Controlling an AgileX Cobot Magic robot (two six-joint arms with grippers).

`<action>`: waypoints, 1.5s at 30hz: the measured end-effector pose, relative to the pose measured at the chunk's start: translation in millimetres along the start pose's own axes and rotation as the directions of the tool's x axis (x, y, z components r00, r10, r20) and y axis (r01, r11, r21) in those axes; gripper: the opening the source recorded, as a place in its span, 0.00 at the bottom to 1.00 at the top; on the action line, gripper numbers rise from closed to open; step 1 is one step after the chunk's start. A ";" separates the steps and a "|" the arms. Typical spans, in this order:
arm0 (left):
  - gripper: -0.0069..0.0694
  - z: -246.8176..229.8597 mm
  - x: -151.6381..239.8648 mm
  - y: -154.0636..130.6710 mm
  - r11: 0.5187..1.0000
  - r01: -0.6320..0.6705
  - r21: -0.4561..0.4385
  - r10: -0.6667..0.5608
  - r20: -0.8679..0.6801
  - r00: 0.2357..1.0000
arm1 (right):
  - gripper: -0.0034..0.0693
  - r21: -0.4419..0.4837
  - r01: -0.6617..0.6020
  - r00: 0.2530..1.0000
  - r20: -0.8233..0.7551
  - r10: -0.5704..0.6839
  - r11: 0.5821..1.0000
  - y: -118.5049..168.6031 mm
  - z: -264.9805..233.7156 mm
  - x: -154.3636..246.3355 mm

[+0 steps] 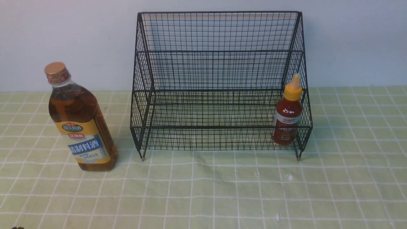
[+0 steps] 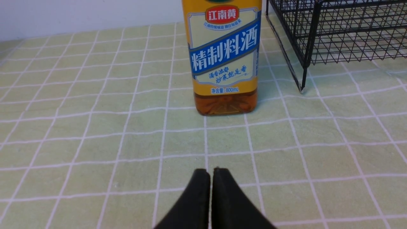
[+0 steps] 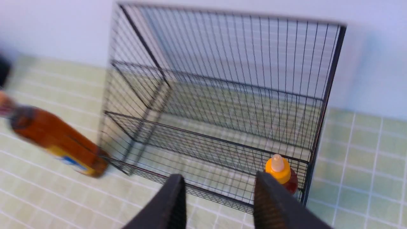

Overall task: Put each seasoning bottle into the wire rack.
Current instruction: Use the left arm to grab the condiment bottle closest to it

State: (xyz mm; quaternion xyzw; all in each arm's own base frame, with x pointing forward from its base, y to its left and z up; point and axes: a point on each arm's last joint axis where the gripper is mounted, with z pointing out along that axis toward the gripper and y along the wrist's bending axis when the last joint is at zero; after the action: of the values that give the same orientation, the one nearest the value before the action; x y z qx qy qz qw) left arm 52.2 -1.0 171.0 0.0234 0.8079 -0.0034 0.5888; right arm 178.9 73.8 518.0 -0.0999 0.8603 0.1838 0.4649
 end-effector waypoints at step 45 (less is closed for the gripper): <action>0.08 0.0 -0.1 -0.1 1.000 0.003 0.001 -0.003 0.001 1.000 | 0.03 0.332 0.125 0.885 0.389 -0.257 0.935 -87.7 28.6 327.6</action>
State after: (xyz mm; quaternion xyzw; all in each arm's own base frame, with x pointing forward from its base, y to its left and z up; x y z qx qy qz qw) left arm 52.2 -1.1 171.1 0.0224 0.8077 -0.0049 0.5891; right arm 51.4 5.2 210.0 -0.0714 0.7410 0.0223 0.6673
